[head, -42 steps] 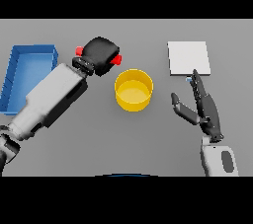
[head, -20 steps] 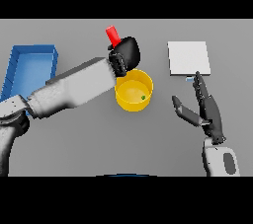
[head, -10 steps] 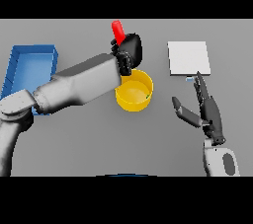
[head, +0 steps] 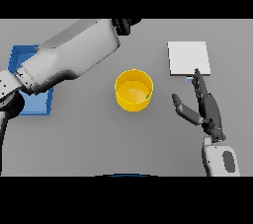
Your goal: Pick up the red beaker and tilt it to pour out 1 green nut into yellow bowl. Pick up the yellow bowl and place it on the metallic measuring scale.
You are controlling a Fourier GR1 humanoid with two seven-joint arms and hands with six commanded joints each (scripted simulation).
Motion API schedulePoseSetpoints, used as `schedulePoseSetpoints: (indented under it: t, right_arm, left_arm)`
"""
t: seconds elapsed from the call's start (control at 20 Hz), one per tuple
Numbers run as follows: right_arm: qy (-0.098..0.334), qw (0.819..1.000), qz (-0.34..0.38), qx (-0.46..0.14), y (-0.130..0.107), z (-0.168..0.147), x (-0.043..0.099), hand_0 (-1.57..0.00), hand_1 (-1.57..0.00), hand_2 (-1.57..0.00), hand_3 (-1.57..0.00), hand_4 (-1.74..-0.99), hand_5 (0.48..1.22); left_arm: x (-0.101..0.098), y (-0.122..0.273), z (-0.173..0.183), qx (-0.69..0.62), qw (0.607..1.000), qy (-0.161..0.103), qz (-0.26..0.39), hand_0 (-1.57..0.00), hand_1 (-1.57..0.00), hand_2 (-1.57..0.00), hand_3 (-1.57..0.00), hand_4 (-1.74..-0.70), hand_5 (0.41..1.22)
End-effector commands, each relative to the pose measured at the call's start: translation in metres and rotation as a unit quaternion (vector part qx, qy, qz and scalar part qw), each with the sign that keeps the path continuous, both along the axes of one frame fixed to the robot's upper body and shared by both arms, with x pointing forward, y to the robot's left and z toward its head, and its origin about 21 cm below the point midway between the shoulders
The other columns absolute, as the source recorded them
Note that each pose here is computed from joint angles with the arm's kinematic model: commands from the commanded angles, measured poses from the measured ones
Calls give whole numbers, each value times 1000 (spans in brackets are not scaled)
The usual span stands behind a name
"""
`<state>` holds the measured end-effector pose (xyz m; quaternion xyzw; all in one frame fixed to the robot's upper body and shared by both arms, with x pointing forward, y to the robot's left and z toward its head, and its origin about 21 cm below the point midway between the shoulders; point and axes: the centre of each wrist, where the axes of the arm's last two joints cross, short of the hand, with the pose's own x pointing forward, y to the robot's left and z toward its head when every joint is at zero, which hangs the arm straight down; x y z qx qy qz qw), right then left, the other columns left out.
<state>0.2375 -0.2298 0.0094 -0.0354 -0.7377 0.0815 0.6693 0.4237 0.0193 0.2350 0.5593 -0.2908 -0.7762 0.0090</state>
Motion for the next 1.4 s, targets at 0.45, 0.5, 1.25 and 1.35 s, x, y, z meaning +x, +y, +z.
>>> schedulePoseSetpoints:
  t: [0.45,0.5,1.25,1.35]
  right_arm:
    - [-6,1000,20,-11,-1,-1,5,1,1,1,1,-1313,652]
    - [-9,1000,20,-19,0,1,7,1,1,1,1,-1312,653]
    - [2,999,26,-26,0,-7,7,1,1,1,1,-1303,682]
    - [-3,999,31,-30,1,-10,4,1,1,1,1,-1302,693]
  left_arm:
    - [52,155,123,-414,880,0,233,-1571,-1550,-1549,-1440,-1674,1219]
    - [54,170,117,-451,858,2,244,-1571,-1554,-1553,-1418,-1688,1219]
    - [32,320,-41,-696,556,-19,453,-1571,-1570,-1570,-1449,-1739,1221]
    - [22,329,-64,-708,527,-21,470,-1571,-1571,-1571,-1493,-1740,1221]
